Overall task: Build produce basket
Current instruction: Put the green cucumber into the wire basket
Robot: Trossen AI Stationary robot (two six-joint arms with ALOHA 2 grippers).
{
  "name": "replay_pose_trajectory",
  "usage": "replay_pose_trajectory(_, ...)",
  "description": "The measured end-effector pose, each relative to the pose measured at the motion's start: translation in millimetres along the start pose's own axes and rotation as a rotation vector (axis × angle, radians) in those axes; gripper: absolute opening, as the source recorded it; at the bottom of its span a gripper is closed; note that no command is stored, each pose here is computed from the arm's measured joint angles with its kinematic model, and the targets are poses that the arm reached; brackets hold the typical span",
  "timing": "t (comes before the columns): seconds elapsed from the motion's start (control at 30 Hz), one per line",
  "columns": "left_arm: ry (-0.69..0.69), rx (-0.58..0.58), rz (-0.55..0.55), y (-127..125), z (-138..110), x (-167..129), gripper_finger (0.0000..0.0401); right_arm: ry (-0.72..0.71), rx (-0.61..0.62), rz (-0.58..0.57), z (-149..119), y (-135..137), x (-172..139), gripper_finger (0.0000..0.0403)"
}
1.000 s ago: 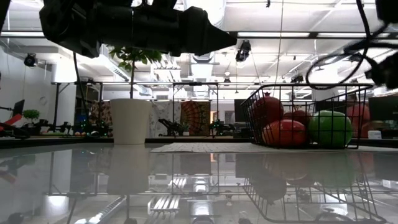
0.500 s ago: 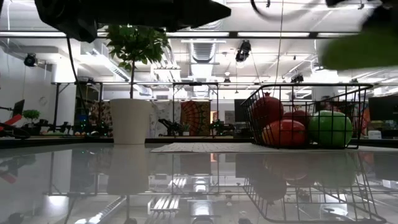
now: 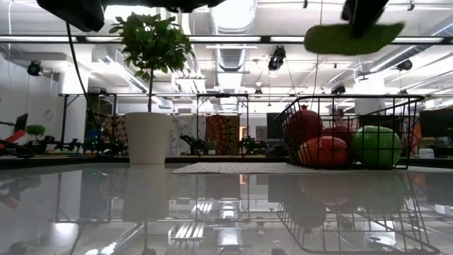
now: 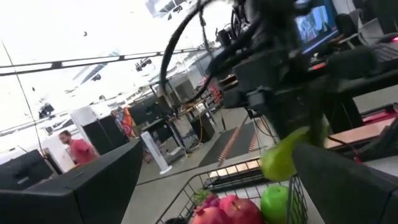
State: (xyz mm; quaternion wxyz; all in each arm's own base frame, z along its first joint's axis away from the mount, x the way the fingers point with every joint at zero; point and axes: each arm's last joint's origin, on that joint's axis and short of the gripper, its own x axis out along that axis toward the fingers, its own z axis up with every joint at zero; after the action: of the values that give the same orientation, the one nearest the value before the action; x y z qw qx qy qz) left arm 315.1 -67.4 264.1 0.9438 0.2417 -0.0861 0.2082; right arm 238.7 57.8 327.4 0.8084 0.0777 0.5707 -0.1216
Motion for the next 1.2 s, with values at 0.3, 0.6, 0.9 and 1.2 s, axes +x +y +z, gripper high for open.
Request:
replay_pose_trajectory(0.3,0.027,0.022,-0.027,-1,3,-4,0.0394,0.035,-0.428,-0.056,19,-47,8,0.0146)
replay_pose_trajectory(0.6,0.032,0.03,-0.036,-4,9,-9,0.0394,0.076,-0.598,-0.084,24,-75,14,0.0146)
replay_pose_trajectory(0.9,0.031,0.036,-0.037,-6,10,-11,0.0394,0.141,-0.602,-0.056,17,-83,44,0.0146)
replay_pose_trajectory(1.2,0.029,0.035,-0.041,-7,11,-11,0.0394,0.141,-0.579,-0.039,9,-89,73,0.0146)
